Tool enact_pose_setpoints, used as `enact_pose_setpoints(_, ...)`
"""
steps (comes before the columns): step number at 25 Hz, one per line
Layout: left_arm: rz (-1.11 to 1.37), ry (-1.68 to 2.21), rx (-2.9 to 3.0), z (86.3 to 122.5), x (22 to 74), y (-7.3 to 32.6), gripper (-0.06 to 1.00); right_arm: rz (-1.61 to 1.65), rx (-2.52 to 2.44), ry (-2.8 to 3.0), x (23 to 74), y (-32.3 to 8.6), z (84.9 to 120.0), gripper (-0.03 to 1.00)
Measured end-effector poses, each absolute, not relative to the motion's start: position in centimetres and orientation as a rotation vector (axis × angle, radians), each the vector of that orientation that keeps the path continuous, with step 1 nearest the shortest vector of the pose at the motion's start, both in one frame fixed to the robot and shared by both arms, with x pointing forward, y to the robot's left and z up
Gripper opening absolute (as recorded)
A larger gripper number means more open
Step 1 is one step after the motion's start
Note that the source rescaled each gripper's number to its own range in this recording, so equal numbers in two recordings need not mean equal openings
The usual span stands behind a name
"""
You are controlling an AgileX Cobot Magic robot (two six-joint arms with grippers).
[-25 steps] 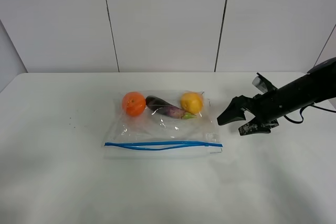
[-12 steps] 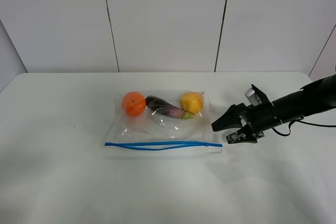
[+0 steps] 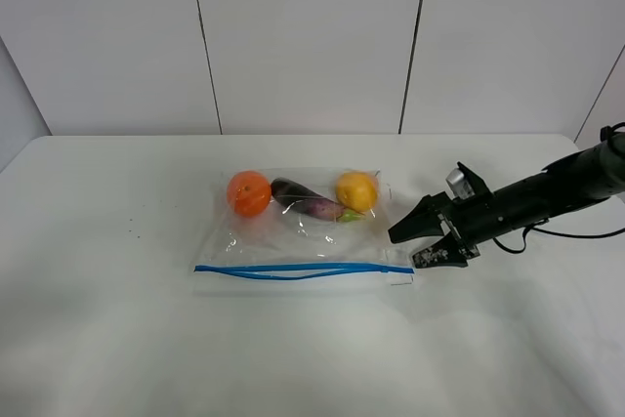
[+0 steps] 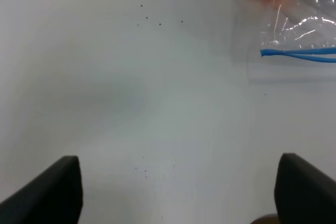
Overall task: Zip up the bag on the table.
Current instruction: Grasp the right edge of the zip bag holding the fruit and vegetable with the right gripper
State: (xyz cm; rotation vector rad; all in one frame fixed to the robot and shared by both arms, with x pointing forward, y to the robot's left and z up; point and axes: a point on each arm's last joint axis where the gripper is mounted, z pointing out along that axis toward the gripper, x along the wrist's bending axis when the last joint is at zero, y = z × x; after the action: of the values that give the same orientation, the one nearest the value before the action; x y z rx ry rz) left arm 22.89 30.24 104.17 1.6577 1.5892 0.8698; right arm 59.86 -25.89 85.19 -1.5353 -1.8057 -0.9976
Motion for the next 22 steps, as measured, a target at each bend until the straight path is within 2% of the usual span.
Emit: enact_pose_setpoints(22,0.870,1.589,1.658,104.17,22.89,30.24,1.00,-1.066,-1.535,-1.779,60.22,-25.73,85.38,0.95)
